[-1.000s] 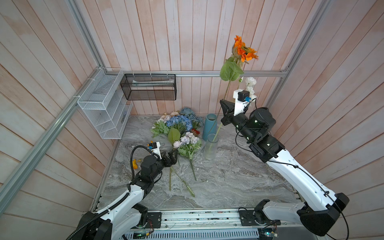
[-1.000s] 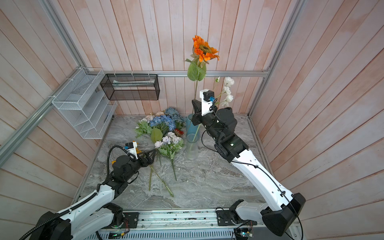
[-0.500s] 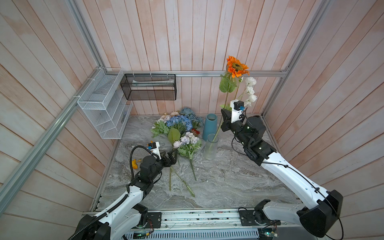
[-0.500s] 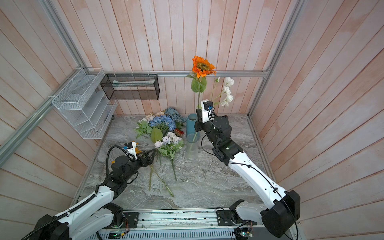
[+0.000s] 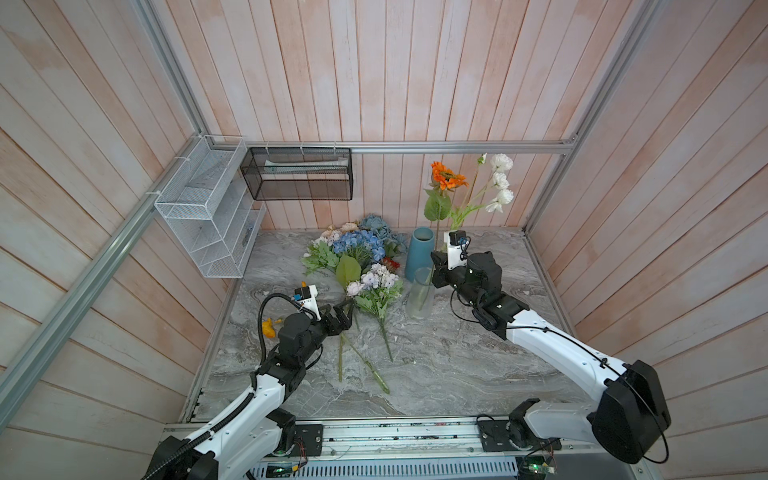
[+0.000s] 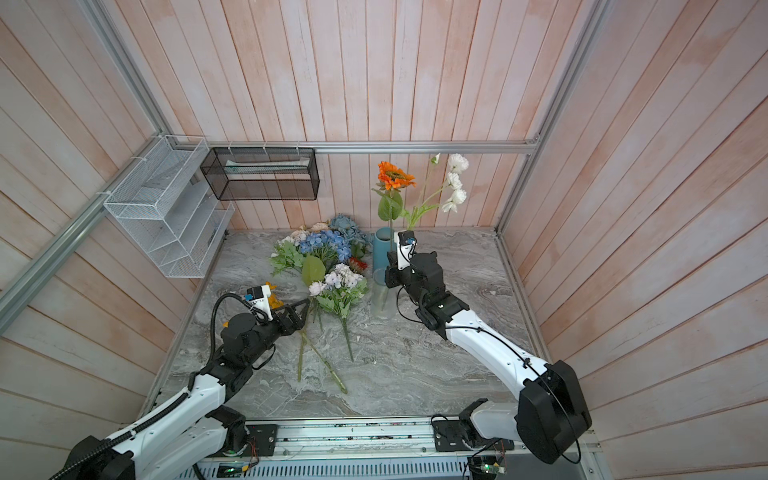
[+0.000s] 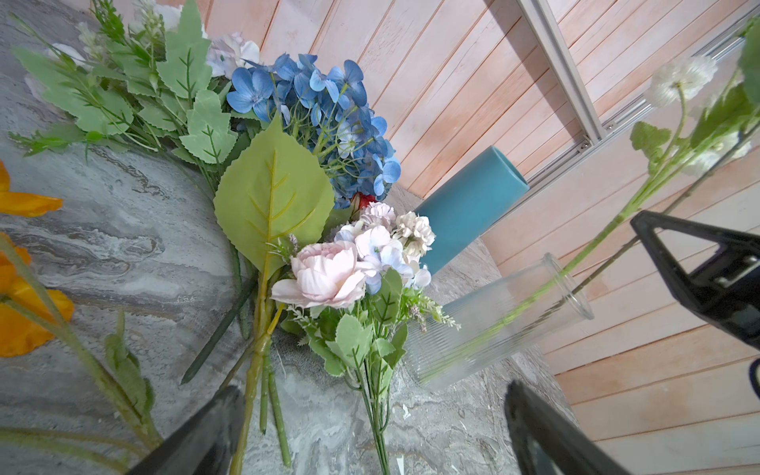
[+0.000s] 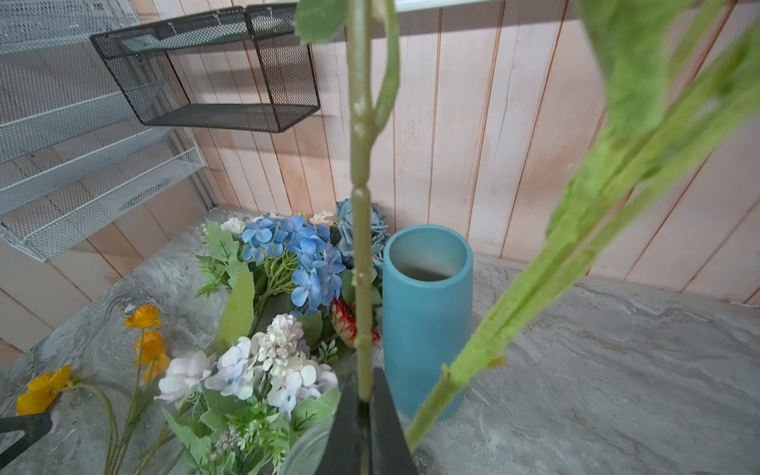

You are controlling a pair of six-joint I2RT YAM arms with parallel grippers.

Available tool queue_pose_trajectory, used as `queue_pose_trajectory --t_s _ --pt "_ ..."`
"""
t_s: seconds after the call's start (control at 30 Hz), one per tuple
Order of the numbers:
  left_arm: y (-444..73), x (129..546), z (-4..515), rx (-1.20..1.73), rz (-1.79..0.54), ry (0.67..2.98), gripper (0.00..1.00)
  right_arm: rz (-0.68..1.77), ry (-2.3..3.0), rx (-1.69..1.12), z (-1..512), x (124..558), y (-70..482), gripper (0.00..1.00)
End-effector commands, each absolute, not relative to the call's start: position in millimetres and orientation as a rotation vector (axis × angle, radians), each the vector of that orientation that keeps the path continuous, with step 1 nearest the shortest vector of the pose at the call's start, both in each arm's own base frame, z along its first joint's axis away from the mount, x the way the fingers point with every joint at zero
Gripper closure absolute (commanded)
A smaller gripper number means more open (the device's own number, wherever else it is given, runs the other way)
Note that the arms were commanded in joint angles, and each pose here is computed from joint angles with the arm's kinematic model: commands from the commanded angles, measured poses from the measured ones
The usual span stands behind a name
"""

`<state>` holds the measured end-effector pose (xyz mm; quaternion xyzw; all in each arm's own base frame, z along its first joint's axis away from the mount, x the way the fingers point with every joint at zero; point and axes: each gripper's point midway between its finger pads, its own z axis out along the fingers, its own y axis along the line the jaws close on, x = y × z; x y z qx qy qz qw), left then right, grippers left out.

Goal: Arrange the flowers into the vase
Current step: 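Lower the gerbera stem into the clear glass vase and open the right gripper, then move the right gripper back to the bouquet and grasp the yellow poppy stems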

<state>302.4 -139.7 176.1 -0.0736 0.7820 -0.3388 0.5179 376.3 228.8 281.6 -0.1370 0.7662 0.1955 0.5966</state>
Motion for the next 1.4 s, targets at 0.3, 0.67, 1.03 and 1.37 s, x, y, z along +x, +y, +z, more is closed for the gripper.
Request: queue_pose_trajectory --t_s 0.3,0.67,1.03,1.37 --pt "-134 298 171 -0.215 -0.810 1.886 0.00 0.486 1.900 -0.321 240 375 233 0.94" --pt "-131 299 170 -0.236 -0.798 1.884 0.00 0.524 1.909 -0.301 257 357 226 0.63" --pt "-127 310 181 -0.247 -0.757 1.867 0.00 0.604 1.833 -0.339 312 323 217 0.57" --pt "-99 321 188 -0.327 -0.717 1.851 0.00 0.796 1.812 -0.568 313 279 279 0.57"
